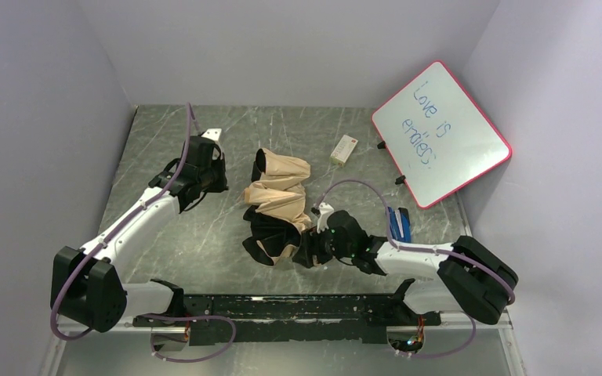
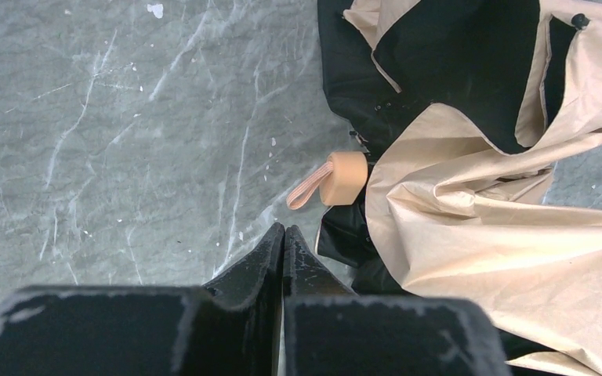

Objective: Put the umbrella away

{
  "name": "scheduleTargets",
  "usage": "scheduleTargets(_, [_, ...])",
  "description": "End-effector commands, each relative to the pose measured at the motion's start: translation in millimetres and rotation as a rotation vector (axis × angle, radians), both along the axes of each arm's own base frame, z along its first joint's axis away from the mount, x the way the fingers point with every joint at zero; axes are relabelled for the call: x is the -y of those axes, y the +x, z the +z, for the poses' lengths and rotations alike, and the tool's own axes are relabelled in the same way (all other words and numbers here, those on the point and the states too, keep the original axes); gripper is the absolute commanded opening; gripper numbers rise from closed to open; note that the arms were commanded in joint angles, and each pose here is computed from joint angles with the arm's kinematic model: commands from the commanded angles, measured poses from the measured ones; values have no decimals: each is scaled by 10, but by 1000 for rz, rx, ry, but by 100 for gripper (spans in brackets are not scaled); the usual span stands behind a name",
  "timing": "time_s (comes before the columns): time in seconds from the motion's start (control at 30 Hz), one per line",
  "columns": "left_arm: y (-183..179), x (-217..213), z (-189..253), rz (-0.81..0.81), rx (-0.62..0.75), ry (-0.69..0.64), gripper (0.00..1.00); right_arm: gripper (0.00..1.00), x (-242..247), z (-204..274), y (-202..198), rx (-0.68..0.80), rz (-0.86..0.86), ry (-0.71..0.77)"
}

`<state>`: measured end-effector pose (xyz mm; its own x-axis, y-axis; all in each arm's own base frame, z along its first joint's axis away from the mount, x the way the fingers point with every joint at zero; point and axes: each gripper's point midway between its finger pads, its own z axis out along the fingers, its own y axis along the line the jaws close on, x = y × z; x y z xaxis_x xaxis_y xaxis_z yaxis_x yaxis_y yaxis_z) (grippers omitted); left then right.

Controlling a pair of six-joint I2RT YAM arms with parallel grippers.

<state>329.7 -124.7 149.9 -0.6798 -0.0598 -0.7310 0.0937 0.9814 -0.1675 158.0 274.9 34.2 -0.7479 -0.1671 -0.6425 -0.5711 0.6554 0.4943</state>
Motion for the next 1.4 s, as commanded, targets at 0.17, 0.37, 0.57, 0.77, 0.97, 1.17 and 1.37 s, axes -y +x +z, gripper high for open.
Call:
scheduleTargets(0.17, [19, 3, -46, -10, -4, -11, 5, 59, -170, 99, -301, -73, 72, 151])
scheduleTargets(0.37, [15, 2, -61, -10, -8, -10, 5, 41, -238, 157, -408, -90, 95, 192])
scheduleTargets(0.57, [12, -5, -46, -11, -6, -8, 5, 25, -354, 284, -441, -79, 122, 243])
scheduleTargets(0.77, [-10, -25, -43, -10, -5, -5, 5, 19, -455, 530, -499, -85, 144, 329])
scheduleTargets(0.97, [-20, -3, -55, -19, -11, -13, 5, 17, -500, 831, -603, -106, 190, 401])
scheduleTargets(1.17, [-10, 8, -61, -22, -13, -17, 5, 16, -516, 1070, -784, -151, 281, 426])
scheduleTargets(1.37, [-21, 24, -99, -27, -26, -22, 5, 16, -379, 940, -829, -193, 235, 368])
